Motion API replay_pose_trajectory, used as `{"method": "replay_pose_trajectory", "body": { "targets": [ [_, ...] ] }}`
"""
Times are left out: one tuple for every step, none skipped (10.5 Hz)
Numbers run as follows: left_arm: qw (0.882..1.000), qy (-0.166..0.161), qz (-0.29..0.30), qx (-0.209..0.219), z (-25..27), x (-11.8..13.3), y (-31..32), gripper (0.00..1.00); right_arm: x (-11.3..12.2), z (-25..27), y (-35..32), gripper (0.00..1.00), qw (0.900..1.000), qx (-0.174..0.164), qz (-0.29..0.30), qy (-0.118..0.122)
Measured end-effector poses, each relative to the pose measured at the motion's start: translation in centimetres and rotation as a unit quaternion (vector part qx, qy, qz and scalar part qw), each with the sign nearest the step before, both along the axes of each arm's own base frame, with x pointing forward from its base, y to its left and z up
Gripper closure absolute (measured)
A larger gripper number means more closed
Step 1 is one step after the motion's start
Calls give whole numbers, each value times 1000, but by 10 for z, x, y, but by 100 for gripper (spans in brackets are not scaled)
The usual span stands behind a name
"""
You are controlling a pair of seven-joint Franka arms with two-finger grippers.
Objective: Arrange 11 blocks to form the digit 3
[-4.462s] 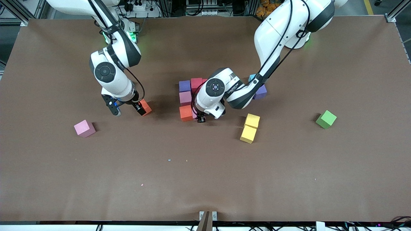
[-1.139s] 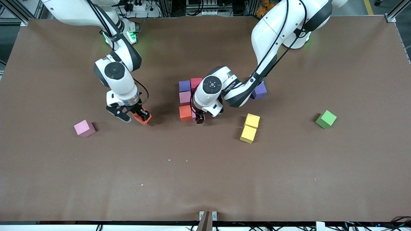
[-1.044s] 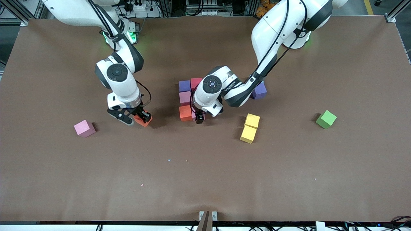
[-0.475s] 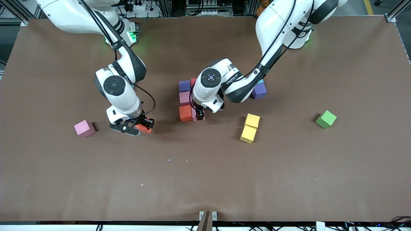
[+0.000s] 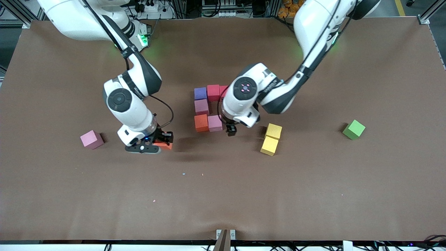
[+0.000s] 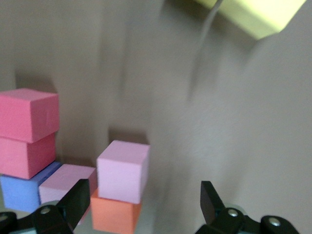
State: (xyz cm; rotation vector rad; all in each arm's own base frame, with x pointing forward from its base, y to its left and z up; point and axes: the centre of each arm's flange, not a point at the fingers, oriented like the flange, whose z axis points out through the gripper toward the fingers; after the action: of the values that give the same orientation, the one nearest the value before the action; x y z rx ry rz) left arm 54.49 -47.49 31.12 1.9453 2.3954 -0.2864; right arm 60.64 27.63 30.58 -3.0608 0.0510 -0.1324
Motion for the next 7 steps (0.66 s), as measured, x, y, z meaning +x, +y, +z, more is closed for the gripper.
{"method": "replay_pose_trajectory", "body": {
  "targets": [
    [1000,-1,-10,2,0,14,18,0,0,-5,22,46,1000,6,15,0],
    [1000,-2,-27,3,-4,24,34,0,-4,-10,44,46,1000,10,29,3],
    [999,-3,-35,4,-7,34,50,0,-10,-18,61,46,999,11,37,8],
    [1000,-3,-25,5,-9,47,69,0,-16,-26,73,46,999,10,39,15],
    [1000,0,-2,7,-12,61,91,0,-21,-34,80,46,999,5,42,19],
    [999,6,30,10,-15,73,113,0,-24,-44,84,46,999,-3,45,22],
    [998,13,60,16,-18,80,127,0,-26,-53,88,46,998,-10,48,24]
  ]
}}
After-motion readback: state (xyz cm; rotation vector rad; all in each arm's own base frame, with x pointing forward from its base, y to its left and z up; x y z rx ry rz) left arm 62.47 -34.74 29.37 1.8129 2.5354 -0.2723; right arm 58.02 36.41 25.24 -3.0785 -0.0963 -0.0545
